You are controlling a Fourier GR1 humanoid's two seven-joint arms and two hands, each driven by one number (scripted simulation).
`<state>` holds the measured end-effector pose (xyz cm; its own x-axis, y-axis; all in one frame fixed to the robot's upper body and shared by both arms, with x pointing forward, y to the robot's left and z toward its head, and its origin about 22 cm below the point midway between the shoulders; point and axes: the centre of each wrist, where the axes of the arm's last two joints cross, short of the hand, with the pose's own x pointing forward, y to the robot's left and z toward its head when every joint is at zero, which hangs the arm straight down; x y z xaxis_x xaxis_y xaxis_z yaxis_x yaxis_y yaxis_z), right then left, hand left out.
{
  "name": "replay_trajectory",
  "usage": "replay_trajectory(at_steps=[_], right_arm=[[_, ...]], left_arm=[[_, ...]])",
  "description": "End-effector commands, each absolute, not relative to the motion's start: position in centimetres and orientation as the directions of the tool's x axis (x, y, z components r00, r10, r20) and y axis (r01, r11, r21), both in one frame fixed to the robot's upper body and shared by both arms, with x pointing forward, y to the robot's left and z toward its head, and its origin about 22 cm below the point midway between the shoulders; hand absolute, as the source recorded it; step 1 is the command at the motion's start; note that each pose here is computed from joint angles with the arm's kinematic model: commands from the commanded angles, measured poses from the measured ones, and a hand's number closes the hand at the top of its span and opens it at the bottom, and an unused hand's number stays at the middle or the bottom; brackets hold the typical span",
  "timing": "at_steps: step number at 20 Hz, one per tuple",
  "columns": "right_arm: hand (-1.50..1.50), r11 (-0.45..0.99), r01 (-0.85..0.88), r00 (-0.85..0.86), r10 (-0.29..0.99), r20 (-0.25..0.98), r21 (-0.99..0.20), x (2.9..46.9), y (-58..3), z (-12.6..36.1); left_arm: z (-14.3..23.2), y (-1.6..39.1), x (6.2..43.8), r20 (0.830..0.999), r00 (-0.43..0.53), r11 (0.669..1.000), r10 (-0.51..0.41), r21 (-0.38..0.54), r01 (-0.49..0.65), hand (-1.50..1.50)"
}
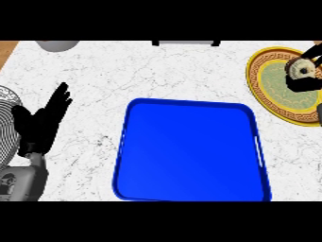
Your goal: Pick the cupcake from the tray and place it in the plate
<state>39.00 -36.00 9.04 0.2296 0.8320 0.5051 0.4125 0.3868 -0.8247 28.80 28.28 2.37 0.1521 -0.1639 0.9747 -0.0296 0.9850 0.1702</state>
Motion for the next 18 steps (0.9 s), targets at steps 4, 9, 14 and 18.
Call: replay_trajectory(at_steps=[4,9,14,18], right_arm=[[1.5,0.57,0.266,0.326,0.706,0.628,-0.778,38.4,-40.3,6.4],[-1.5,0.562,0.187,0.198,0.782,0.591,-0.806,38.6,-40.5,5.4],[-1.5,0.59,0.38,-0.012,0.773,0.634,-0.712,39.1,-41.8,8.7],[-1.5,0.766,0.364,-0.246,0.628,0.739,-0.53,40.0,-40.0,8.9]], left_arm=[[1.8,28.0,28.6,0.977,0.137,0.985,-0.163,0.168,-0.025,0.0],[2.4,29.1,28.7,0.976,0.157,0.987,-0.152,0.157,-0.021,0.0],[1.2,28.0,29.6,0.971,0.178,0.985,-0.159,0.167,-0.031,0.0],[1.9,29.0,28.5,0.976,0.154,0.986,-0.151,0.159,-0.043,0.0]])
